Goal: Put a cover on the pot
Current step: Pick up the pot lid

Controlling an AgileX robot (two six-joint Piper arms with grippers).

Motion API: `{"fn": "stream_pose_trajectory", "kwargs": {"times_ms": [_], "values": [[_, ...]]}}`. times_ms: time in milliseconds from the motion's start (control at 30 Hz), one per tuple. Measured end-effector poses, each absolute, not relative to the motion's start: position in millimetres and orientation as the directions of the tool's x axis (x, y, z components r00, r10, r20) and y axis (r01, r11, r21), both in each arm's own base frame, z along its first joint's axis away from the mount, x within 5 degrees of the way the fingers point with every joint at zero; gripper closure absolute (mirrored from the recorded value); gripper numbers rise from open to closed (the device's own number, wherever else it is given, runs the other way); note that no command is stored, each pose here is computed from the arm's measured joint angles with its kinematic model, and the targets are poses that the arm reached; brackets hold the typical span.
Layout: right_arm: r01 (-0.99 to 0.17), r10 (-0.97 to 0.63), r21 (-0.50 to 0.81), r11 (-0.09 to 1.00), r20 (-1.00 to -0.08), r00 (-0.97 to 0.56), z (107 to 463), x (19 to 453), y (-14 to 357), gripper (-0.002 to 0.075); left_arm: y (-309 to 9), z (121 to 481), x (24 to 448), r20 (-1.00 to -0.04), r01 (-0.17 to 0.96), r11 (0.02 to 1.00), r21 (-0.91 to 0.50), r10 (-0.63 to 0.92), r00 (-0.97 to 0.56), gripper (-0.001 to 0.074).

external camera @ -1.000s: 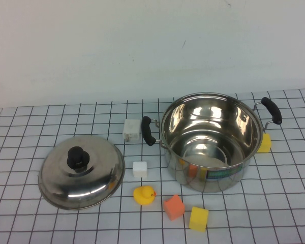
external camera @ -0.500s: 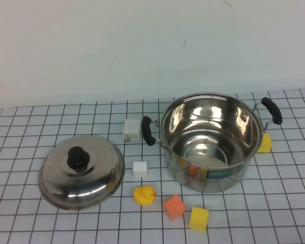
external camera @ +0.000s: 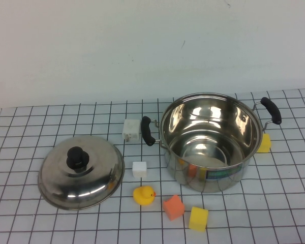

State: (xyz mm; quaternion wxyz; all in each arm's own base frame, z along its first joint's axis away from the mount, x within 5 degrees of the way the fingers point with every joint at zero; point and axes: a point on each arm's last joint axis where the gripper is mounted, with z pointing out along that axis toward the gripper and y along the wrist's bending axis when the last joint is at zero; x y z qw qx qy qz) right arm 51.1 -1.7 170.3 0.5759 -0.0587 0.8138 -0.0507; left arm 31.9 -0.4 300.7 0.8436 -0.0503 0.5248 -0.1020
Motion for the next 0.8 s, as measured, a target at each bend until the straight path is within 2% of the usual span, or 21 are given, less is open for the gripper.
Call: {"fn": "stream_pose_trajectory", "kwargs": {"times_ms": [133, 367, 533, 800], "values": [[-0.037, -0.154, -0.150, 0.988, -0.931, -0.330, 170.3, 51.1, -1.7, 0.0717, -1.1, 343.5, 34.4, -0.904, 0.112, 0.974, -0.196, -0.223, 0.364, 0.0737], [-0.037, -0.154, -0.150, 0.988, -0.931, -0.330, 170.3, 51.1, -1.7, 0.0717, -2.4, 380.9, 73.4, -0.933, 0.096, 0.974, -0.208, -0.226, 0.280, 0.0737], [-0.037, -0.154, -0.150, 0.988, -0.931, -0.330, 170.3, 51.1, -1.7, 0.0717, -2.8, 382.8, 113.0, -0.931, 0.088, 0.972, -0.218, -0.234, 0.280, 0.0737], [-0.037, -0.154, -0.150, 0.988, -0.931, -0.330, 170.3, 51.1, -1.7, 0.0717, -4.4, 349.1, 193.0, -0.955, 0.052, 0.968, -0.245, -0.250, 0.162, 0.0737]]}}
